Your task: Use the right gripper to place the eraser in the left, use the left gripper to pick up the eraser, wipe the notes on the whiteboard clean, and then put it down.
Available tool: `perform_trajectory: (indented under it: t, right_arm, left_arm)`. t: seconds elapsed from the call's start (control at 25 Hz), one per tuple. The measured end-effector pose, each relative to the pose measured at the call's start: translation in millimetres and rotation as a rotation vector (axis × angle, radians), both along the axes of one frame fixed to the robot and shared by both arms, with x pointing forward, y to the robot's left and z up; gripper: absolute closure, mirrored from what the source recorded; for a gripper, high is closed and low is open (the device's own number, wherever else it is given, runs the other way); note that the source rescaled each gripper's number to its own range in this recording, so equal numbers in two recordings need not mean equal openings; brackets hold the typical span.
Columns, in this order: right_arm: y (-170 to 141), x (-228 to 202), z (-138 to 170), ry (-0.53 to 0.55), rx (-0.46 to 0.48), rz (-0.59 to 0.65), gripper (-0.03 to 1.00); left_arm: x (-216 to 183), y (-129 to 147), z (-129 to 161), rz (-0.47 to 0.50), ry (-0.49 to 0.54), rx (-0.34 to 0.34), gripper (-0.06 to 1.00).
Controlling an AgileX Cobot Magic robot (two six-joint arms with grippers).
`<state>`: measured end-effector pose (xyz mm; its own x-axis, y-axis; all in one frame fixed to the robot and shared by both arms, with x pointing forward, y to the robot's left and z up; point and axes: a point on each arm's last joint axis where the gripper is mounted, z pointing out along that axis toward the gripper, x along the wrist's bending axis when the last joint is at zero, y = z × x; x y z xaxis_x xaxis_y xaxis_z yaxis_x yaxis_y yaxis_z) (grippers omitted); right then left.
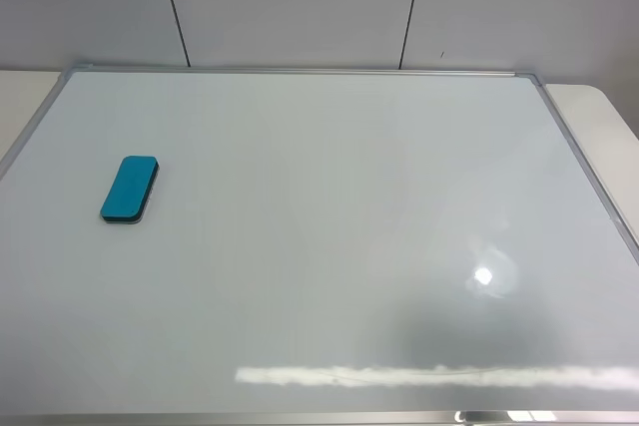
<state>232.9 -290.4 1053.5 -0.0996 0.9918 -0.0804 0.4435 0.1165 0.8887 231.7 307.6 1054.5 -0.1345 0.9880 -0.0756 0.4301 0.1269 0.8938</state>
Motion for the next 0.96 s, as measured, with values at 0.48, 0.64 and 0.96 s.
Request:
perform_trajectory:
  t: [0.48,0.64,0.96]
  right_arm:
    - [0.0,0.0,0.0,0.000,0.000,0.000,-0.03]
    - [0.0,0.0,0.0,0.000,0.000,0.000,-0.03]
    - [0.0,0.0,0.0,0.000,0.000,0.000,-0.03]
  left_arm:
    - [0.0,0.0,0.0,0.000,0.000,0.000,-0.05]
    - [0.0,0.0,0.0,0.000,0.000,0.000,-0.05]
    - [0.0,0.0,0.0,0.000,0.000,0.000,-0.05]
